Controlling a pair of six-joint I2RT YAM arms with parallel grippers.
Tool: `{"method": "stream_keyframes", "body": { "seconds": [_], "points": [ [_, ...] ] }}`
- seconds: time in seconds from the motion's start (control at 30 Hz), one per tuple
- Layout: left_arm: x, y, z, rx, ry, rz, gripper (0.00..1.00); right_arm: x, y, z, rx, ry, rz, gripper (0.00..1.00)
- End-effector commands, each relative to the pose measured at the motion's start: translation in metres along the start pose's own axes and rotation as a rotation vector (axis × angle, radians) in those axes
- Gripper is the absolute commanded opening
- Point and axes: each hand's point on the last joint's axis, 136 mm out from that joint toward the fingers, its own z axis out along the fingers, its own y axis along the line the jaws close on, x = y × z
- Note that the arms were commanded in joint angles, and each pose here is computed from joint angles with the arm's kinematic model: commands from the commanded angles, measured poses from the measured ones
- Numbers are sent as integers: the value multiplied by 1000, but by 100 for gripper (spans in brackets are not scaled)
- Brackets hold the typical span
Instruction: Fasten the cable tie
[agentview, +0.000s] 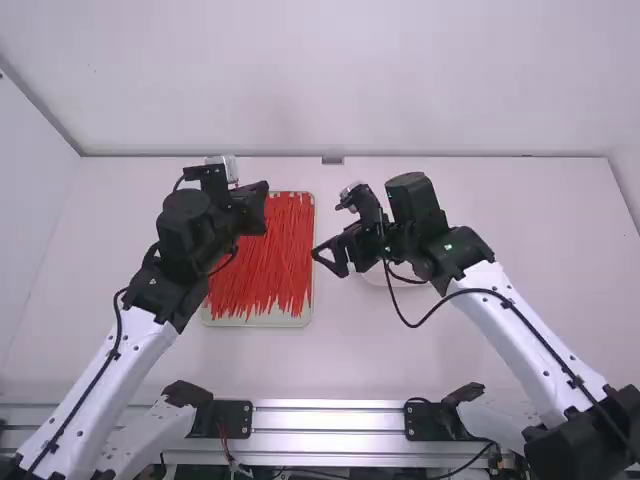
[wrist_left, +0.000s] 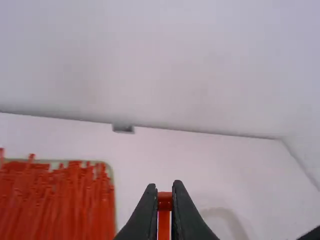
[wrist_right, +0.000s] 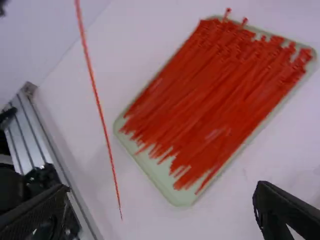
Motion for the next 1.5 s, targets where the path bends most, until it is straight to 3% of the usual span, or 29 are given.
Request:
{"method": "stream_keyframes", "body": {
  "seconds": [0.0,0.4,0.67,0.7,0.83,0.93,1.07,1.2,1.23,1.47],
  "points": [
    [6,-19,5,112,40,-75,2,-14,9,0,-20,-36,6,98],
    [-3,-59,18,262,-5,-153,2,-48,19,4,11,-168,-13,98],
    [-4,-67,19,272,-25,-147,2,-50,21,4,-1,-177,14,59],
    [-4,-68,19,274,-24,-147,2,-50,21,4,0,-176,14,45],
    [-5,-69,19,279,-26,-147,2,-50,21,4,-1,-178,13,27],
    [-6,-71,18,290,-29,-153,2,-50,20,4,0,-177,16,0],
    [-9,-76,16,319,-35,-148,2,-50,13,1,14,-179,47,0],
    [-13,-72,17,307,-48,-148,46,-50,8,-2,13,-176,27,0],
    [-16,-69,16,305,-52,-149,53,-50,8,-5,-10,-176,16,0],
    [-46,-74,-6,423,-103,-28,60,-55,-2,-30,-113,-206,-25,0]
  ]
}}
